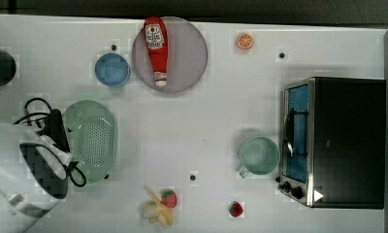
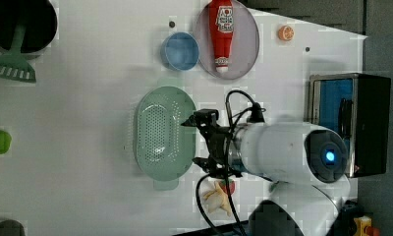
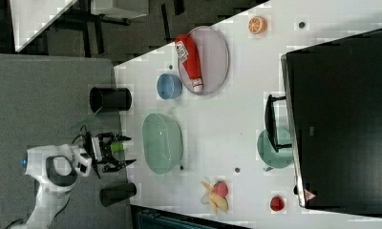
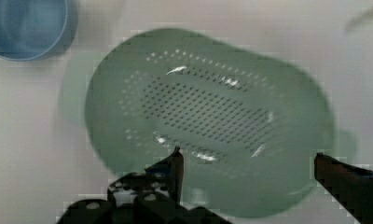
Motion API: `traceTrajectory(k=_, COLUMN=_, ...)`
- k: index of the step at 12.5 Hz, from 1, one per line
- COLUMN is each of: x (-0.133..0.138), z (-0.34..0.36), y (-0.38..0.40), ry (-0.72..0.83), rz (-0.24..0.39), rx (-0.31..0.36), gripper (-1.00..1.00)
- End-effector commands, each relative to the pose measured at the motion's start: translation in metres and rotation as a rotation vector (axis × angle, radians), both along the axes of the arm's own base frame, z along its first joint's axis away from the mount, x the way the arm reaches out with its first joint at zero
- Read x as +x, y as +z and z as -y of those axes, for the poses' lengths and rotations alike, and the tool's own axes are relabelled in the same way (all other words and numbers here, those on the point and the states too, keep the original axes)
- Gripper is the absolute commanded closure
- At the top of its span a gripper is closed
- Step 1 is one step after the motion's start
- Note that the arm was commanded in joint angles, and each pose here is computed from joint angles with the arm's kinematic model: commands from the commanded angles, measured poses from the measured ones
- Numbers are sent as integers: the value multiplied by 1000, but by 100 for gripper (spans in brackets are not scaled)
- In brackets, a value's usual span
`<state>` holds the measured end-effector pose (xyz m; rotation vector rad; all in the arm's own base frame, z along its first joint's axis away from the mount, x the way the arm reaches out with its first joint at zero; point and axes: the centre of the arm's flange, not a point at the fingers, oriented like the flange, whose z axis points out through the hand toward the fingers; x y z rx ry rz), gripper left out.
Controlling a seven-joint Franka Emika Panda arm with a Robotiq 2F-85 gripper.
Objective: Drag strainer left to right.
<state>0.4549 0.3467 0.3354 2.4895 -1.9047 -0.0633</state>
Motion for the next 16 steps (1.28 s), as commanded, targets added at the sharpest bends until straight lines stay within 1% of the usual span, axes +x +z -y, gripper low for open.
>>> traceTrajectory(k=1, x=13, z=-4, y=-59, ry=-142, rz=-30, rx=39, gripper=-100)
traceTrajectory(k=3, x=17, z=-4, y=-88, ry=-160, rz=-33, rx=55, gripper=-100)
traceTrajectory(k=6, x=19, z=0, y=-129, ry=-178, rz=-47, rx=57, gripper=-100)
traceTrajectory(k=9, x=24, z=10, y=-161, ry=-194, rz=-33, rx=49, gripper=-100)
traceTrajectory(k=12, x=31, z=31, y=-170, ry=-222, rz=-31, rx=18, gripper=-100)
traceTrajectory(k=16, x=34, z=42, y=-174, ry=-241, rz=-29, rx=13, gripper=-100)
